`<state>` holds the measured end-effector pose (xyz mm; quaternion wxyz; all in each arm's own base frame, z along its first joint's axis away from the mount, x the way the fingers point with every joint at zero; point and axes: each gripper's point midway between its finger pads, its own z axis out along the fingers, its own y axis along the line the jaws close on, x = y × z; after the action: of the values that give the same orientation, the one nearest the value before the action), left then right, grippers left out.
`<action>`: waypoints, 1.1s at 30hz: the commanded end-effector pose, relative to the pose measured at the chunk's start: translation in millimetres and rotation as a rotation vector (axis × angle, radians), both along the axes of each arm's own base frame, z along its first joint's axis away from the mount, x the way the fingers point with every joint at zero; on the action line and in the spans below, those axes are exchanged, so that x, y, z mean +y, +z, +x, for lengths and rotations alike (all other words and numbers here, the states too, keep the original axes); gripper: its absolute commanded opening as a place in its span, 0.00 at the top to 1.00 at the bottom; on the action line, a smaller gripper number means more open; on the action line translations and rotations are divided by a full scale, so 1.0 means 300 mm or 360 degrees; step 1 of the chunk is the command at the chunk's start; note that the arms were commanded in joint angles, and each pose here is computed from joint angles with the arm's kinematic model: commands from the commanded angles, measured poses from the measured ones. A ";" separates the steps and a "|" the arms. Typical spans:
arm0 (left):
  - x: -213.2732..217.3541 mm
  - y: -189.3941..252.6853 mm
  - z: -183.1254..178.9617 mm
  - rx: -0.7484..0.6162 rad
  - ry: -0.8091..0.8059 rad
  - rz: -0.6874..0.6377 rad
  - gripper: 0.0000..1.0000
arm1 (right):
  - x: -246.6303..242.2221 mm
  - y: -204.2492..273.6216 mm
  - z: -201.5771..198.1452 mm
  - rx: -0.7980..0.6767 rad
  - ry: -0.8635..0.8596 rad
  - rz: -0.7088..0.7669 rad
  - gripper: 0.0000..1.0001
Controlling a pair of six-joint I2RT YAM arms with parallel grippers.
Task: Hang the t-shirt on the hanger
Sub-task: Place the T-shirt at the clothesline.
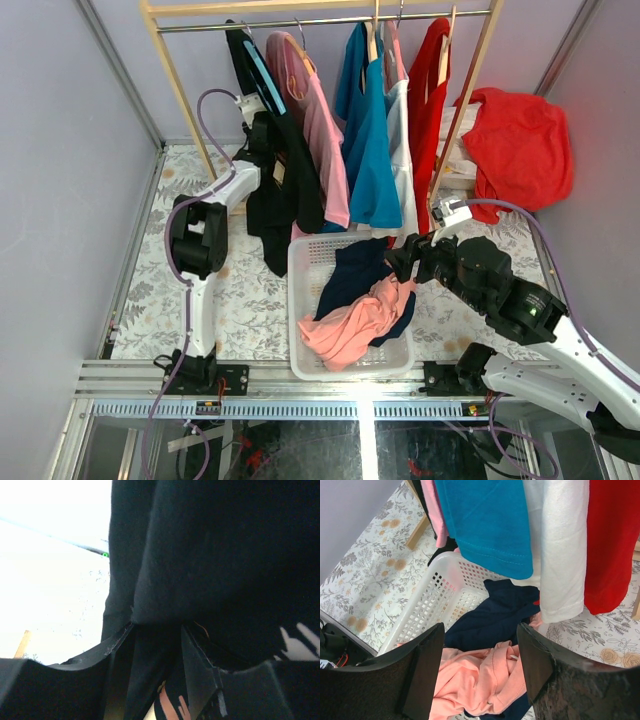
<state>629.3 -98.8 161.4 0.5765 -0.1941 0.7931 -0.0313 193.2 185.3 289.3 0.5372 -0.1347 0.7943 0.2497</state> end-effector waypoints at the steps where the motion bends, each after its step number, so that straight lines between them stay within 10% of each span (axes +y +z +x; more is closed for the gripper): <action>1: 0.019 0.159 0.060 -0.0215 -0.0014 0.0003 0.60 | -0.008 0.053 0.022 -0.0087 -0.0046 0.0061 0.33; 33: 0.017 0.268 -0.822 0.0041 -0.0291 -0.0432 0.42 | -0.056 0.063 -0.101 0.0071 0.0032 0.0215 0.24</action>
<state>409.6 -91.4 231.2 0.5293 -0.1961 0.8094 -0.1621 169.6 170.0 298.5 0.5308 -0.1080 0.7880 0.2927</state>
